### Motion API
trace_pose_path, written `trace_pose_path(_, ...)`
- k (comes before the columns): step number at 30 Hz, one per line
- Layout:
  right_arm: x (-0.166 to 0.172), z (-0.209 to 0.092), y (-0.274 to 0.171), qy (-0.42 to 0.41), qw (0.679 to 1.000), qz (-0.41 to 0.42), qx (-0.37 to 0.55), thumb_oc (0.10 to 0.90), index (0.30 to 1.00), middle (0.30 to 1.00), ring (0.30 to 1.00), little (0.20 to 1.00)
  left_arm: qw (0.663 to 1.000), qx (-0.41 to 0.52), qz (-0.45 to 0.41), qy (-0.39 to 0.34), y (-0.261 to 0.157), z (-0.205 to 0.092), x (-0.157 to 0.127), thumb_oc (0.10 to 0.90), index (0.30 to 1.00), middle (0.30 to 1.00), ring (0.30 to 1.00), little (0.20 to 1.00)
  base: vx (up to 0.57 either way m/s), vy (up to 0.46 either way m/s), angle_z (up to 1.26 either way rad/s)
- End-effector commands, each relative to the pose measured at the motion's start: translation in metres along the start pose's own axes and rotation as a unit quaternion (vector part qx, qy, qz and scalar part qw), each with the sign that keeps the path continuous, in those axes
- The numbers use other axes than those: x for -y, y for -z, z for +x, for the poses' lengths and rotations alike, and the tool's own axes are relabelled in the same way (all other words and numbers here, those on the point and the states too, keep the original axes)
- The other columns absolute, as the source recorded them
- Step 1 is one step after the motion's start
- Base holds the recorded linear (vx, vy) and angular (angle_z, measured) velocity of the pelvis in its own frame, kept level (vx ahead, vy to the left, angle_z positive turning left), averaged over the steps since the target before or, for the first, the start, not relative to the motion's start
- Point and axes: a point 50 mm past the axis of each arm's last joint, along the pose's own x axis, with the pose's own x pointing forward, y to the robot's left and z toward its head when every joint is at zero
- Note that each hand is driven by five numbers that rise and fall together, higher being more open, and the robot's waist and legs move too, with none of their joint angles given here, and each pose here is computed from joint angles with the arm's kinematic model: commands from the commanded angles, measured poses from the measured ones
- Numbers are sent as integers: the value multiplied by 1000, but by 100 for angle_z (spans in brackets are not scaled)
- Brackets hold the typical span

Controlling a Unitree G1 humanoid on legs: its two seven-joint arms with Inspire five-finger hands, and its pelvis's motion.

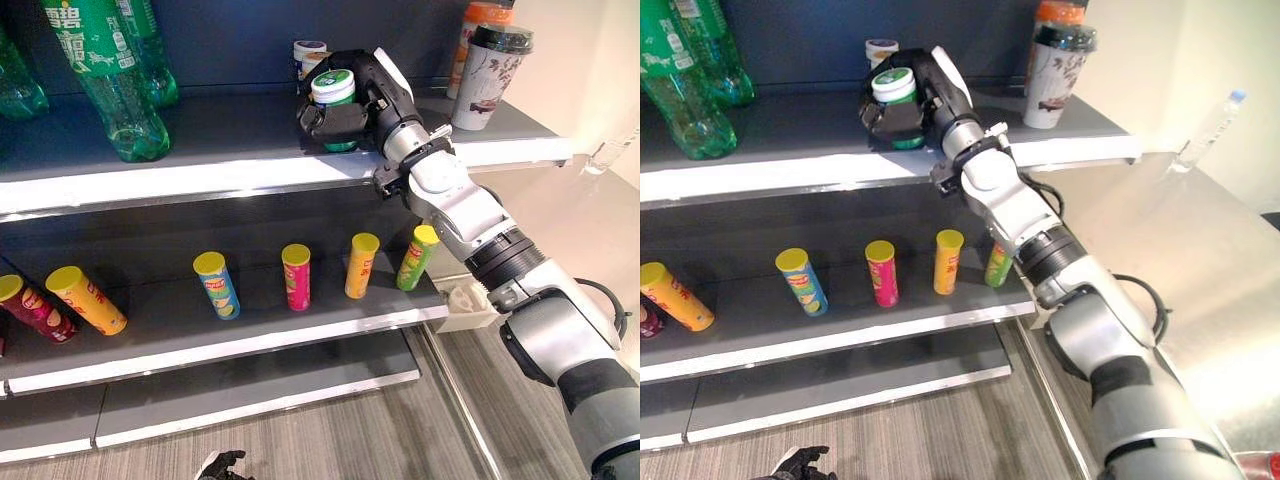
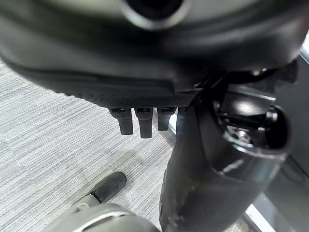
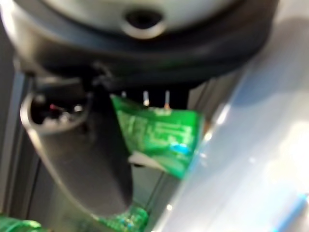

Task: Put the goods on the table back onto the shelves and tidy them up.

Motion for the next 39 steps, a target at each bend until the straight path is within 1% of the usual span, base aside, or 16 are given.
trace_pose_path(1, 30, 13, -60, 56, 993, -22, 99, 400, 300, 300, 300, 300, 997, -73, 35, 9, 38, -8, -5, 800, 900, 900, 900, 900, 0, 0, 0)
trace_pose_path(6, 30, 13, -57, 56, 994, -25, 94, 400, 300, 300, 300, 300, 997, -72, 37, 7, 37, -8, -6, 800, 900, 900, 900, 900, 0, 0, 0)
trace_pose_path(7, 30, 13, -56, 57, 994, -30, 93, 488, 432, 432, 432, 432, 997, -72, 37, 7, 37, -8, -6, 800, 900, 900, 900, 900, 0, 0, 0)
trace_pose_path(8, 31, 13, -56, 58, 993, -35, 92, 488, 432, 432, 432, 432, 997, -72, 37, 7, 38, -8, -6, 800, 900, 900, 900, 900, 0, 0, 0)
trace_pose_path(9, 31, 13, -56, 60, 993, -38, 91, 649, 674, 674, 674, 674, 997, -72, 36, 7, 37, -8, -6, 800, 900, 900, 900, 900, 0, 0, 0)
trace_pose_path(10, 32, 15, -59, 63, 993, -46, 92, 778, 867, 867, 867, 867, 997, -71, 36, 6, 37, -7, -6, 800, 900, 900, 900, 900, 0, 0, 0)
trace_pose_path(11, 32, 15, -59, 63, 993, -46, 92, 800, 900, 900, 900, 900, 997, -71, 35, 6, 37, -7, -6, 800, 900, 900, 900, 900, 0, 0, 0)
trace_pose_path(17, 35, 17, -64, 77, 990, -69, 96, 800, 900, 900, 900, 900, 997, -71, 34, 3, 36, -7, -7, 800, 900, 900, 900, 900, 0, 0, 0)
trace_pose_path(31, 43, 13, -77, 97, 983, -87, 126, 800, 900, 900, 900, 900, 997, -71, 33, -6, 36, -7, -10, 800, 900, 900, 900, 900, 0, 0, 0)
trace_pose_path(32, 46, 9, -85, 103, 979, -93, 146, 800, 900, 900, 900, 900, 997, -68, 33, -10, 34, -6, -12, 800, 900, 900, 900, 900, 0, 0, 0)
trace_pose_path(39, 53, 3, -95, 115, 974, -101, 170, 800, 900, 900, 900, 900, 997, -67, 33, -14, 32, -6, -13, 800, 900, 900, 900, 900, 2, -5, -1)
